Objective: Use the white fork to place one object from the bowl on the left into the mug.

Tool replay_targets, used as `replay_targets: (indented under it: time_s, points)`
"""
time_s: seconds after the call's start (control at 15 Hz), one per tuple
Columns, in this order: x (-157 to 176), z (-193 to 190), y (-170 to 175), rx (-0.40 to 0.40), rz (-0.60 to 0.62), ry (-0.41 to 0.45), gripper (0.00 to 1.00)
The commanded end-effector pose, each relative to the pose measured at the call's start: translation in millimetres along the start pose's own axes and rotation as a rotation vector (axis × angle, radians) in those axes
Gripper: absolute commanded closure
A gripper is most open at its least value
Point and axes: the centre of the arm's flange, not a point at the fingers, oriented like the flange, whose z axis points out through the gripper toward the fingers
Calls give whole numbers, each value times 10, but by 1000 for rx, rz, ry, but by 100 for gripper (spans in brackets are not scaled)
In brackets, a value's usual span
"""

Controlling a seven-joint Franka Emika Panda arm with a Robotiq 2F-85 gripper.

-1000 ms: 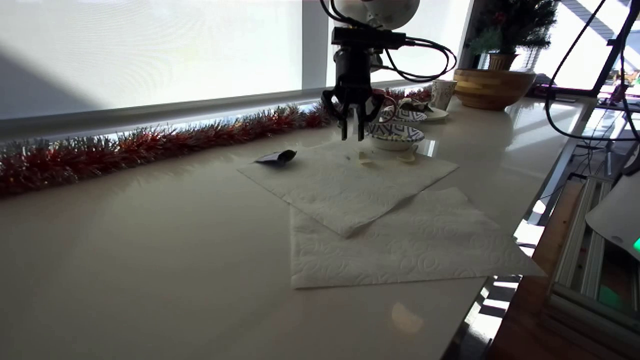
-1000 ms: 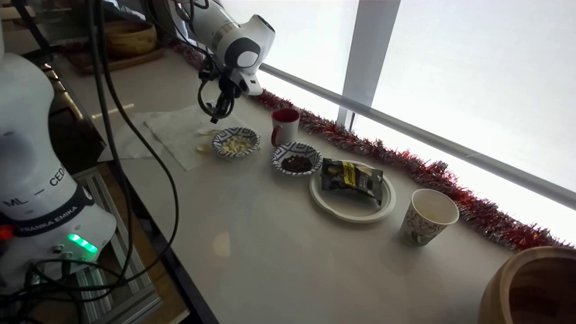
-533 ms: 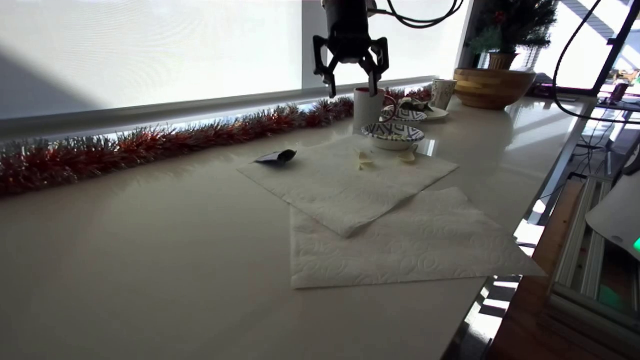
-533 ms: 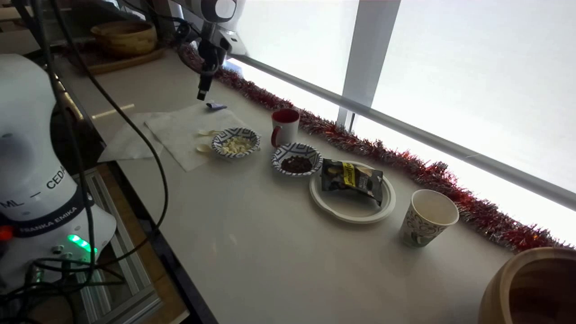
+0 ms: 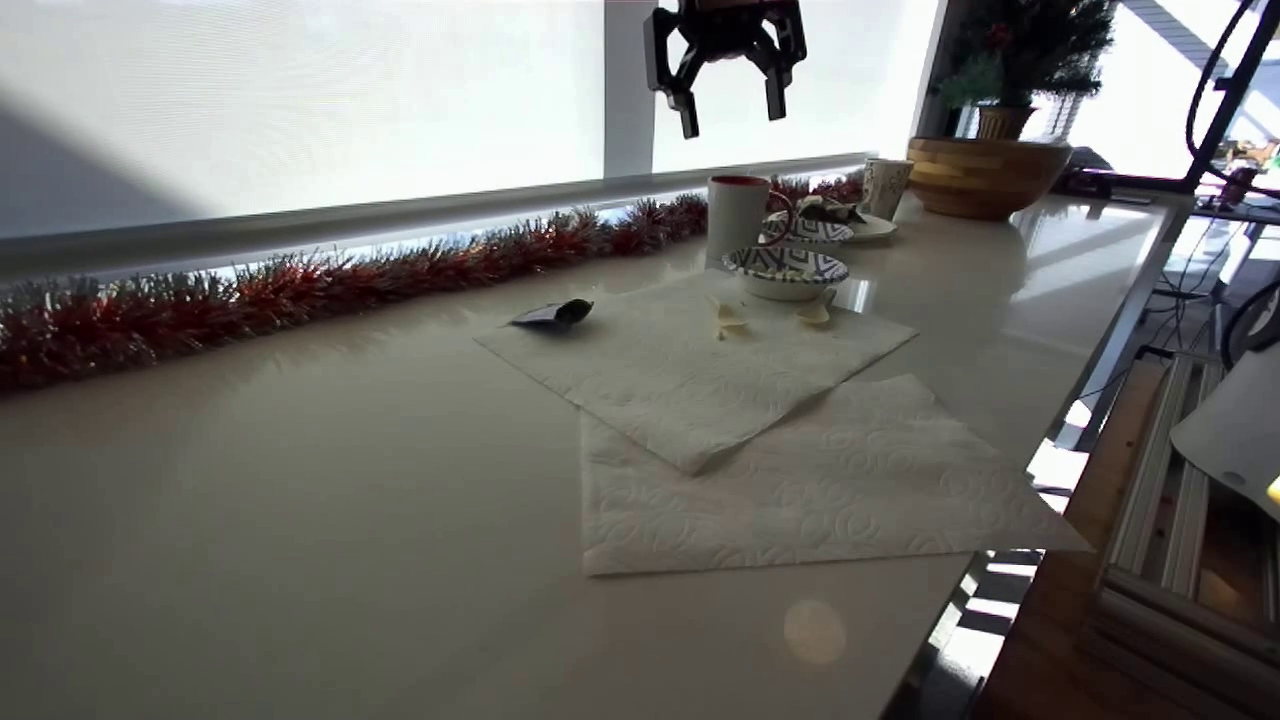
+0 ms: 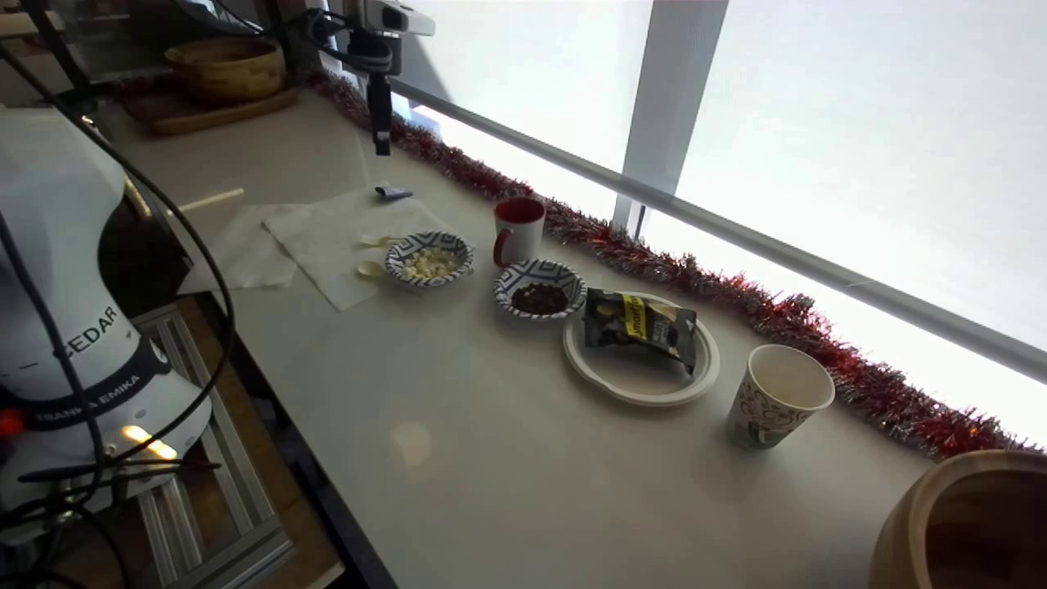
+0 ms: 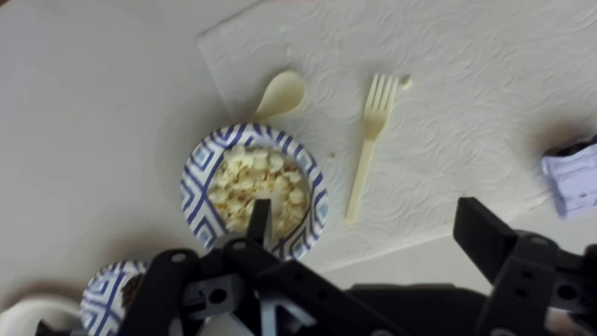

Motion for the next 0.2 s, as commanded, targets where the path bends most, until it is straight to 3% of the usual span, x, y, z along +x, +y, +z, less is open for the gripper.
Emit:
replay_targets:
  time_s: [0.0, 0.13]
  points:
    - [37, -50, 3, -33, -9, 66, 0]
    - [86, -139, 18, -46, -13, 125, 0]
